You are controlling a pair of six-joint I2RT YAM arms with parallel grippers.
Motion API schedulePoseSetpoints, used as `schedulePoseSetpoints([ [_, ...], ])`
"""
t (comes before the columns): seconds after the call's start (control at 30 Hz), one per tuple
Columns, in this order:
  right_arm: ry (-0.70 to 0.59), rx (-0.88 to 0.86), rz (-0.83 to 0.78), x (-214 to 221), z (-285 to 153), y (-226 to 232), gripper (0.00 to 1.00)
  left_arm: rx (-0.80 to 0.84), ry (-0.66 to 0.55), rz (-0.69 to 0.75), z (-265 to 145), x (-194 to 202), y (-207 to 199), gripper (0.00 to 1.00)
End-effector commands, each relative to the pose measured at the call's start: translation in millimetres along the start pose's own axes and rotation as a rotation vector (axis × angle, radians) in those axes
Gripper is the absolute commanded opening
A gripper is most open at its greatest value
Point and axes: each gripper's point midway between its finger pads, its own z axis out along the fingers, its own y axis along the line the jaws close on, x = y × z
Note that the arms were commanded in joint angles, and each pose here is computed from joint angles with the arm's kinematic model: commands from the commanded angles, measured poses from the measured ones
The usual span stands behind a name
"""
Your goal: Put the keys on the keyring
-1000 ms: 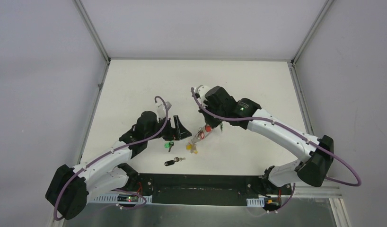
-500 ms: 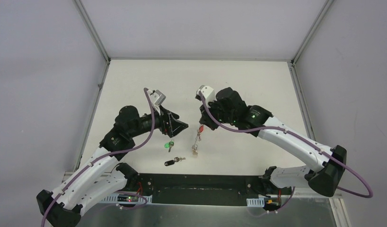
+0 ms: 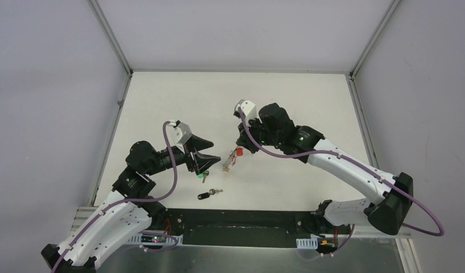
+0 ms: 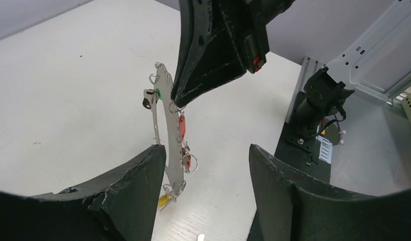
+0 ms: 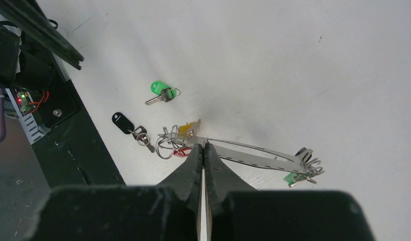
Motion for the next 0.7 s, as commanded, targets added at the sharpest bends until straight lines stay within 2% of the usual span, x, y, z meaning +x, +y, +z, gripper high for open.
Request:
schedulePoseSetpoints([
  [0.0, -0.071, -0.019, -0.022, -32.5, 0.6, 2.2, 0.0, 0.072, -0.043, 0.132, 0.6, -11.7, -9.7, 0.61],
  [0.13, -0.026, -0.019, -0.013, -25.8, 3.6, 1.5, 0.0, 0.162, 0.024, 0.246, 1.7, 2.0, -16.2, 0.46],
  [0.3, -0.012, -0.019, -0.011, -21.8, 1.6, 2.1, 0.0, 0.215, 0.118, 0.283, 4.9, 16.9, -15.8, 0.44],
  [0.4, -0.018, -0.019, -0.012, -19.7, 1.2, 2.3, 0.0, 0.252, 0.135, 0.334, 7.8, 20.4, -15.9, 0.4],
  [0.67, -0.025, -0.018, -0.013, -16.7, -4.7, 3.0, 0.0, 0.272, 0.173, 0.349, 23.8, 22.0, -7.1, 0.41],
])
